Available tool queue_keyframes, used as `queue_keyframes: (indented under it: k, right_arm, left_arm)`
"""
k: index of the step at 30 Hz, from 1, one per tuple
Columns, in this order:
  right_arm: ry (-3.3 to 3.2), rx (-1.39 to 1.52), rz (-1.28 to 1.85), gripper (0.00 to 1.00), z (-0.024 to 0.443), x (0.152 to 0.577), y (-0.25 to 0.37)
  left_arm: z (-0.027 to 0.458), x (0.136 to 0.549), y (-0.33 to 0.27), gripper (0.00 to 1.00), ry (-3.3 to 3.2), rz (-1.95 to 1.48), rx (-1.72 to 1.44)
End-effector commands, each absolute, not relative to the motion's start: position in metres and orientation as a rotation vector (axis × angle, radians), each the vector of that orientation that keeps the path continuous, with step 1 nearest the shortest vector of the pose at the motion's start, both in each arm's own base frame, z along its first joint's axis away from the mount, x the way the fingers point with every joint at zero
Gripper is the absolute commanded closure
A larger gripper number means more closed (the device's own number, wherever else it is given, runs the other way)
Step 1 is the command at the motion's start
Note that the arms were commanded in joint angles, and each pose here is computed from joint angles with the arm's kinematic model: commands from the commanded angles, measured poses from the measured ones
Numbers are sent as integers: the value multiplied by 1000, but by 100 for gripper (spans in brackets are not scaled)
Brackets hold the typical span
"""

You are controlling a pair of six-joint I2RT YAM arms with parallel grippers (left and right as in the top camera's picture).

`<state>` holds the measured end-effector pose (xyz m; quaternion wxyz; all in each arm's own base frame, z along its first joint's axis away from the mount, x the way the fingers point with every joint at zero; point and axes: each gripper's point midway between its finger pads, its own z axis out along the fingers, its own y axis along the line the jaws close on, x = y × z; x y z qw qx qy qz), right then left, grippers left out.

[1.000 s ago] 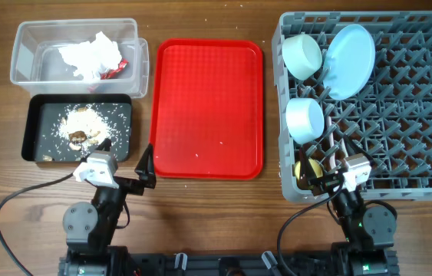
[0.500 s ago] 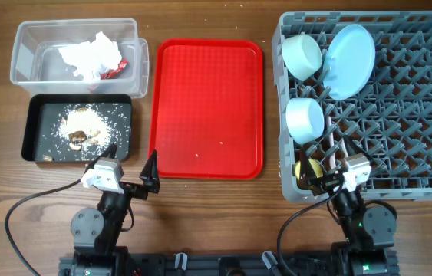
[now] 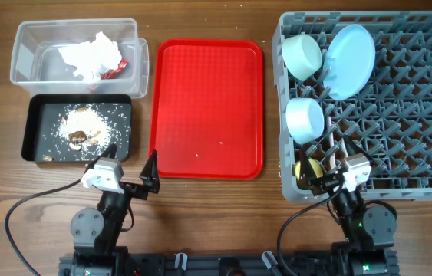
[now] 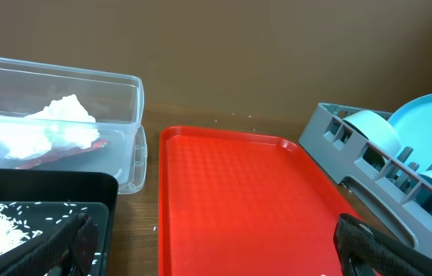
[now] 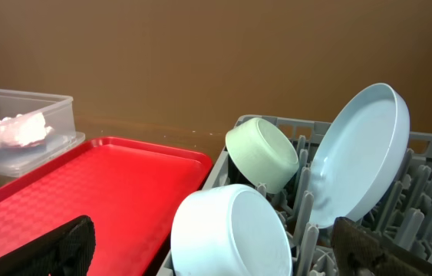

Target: Sort waste into correct bins and load items into the dishwasher rack

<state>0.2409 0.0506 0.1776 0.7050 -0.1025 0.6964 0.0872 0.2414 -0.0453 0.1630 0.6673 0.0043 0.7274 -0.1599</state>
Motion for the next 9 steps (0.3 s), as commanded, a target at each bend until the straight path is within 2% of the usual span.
queue_keyframes:
  k: [1, 9]
  right_arm:
    - [1539, -232, 190, 0, 179, 240, 51]
    - [1539, -232, 190, 0, 179, 240, 51]
  left_arm:
    - [161, 241, -46, 0, 1637, -350, 25]
    - [161, 241, -46, 0, 1637, -350, 25]
